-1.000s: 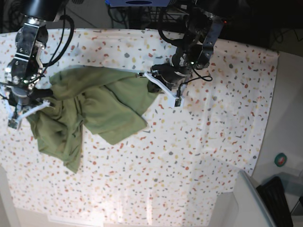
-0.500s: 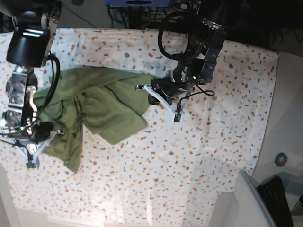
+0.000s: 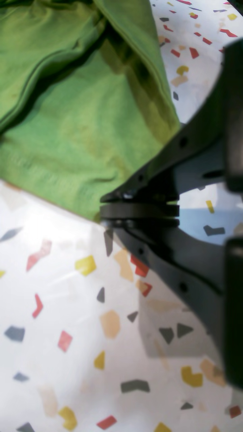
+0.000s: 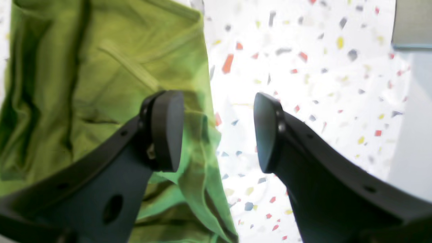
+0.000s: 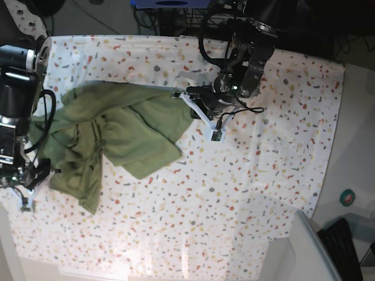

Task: Layout the t-shirt on the table in an organized manner, then fold the t-shirt properly
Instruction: 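Stretch the shirt apart, pulling the left gripper away from the right gripper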

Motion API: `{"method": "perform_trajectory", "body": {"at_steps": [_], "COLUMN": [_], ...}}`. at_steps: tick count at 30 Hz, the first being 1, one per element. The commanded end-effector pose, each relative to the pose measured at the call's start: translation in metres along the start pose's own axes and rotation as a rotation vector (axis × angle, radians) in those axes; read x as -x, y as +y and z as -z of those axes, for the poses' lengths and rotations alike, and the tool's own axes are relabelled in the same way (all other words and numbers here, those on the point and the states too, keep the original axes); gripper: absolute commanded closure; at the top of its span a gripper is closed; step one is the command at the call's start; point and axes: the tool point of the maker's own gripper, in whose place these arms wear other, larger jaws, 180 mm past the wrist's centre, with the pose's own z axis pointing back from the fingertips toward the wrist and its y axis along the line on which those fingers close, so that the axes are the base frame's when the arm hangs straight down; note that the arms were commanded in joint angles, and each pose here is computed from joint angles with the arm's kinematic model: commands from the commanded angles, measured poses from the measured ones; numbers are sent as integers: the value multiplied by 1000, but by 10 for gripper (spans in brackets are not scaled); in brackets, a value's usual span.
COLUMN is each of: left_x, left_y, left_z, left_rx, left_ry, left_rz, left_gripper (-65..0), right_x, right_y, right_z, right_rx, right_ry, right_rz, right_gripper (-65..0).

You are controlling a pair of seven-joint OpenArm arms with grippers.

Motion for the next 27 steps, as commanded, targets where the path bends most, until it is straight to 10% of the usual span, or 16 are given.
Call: {"method": "perform_trajectory", "body": {"at_steps": [1,5,15,17,21,27], "left_x": [-13,-13,-14,-13,-13,-15], "left_y": [-5,-5,-6,-4,-6,-8], "left_z": [-2,-1,-2,-1,-1,-2], "left_rx": [11,13,14,10,15,18], "left_ry": [-38,-37,-41,-37,-37,-43], "left_rz": [6,8,9,4,10,11], "left_gripper": [0,0,0,0,0,0], "right_x": [-20,-19,12,21,22,16], "right_y": [-8,-8,6,18,31,13], "right_z": [-7,-6,11,12,7,-31], "right_rx": [15,13,-51,-115,-190,-85], "right_ry": [-48,-48,26,41,36,23], "right_rz": [6,5,-32,-102,-194,-277], "right_gripper": [-327,-446,-447,-375,-32,0]}}
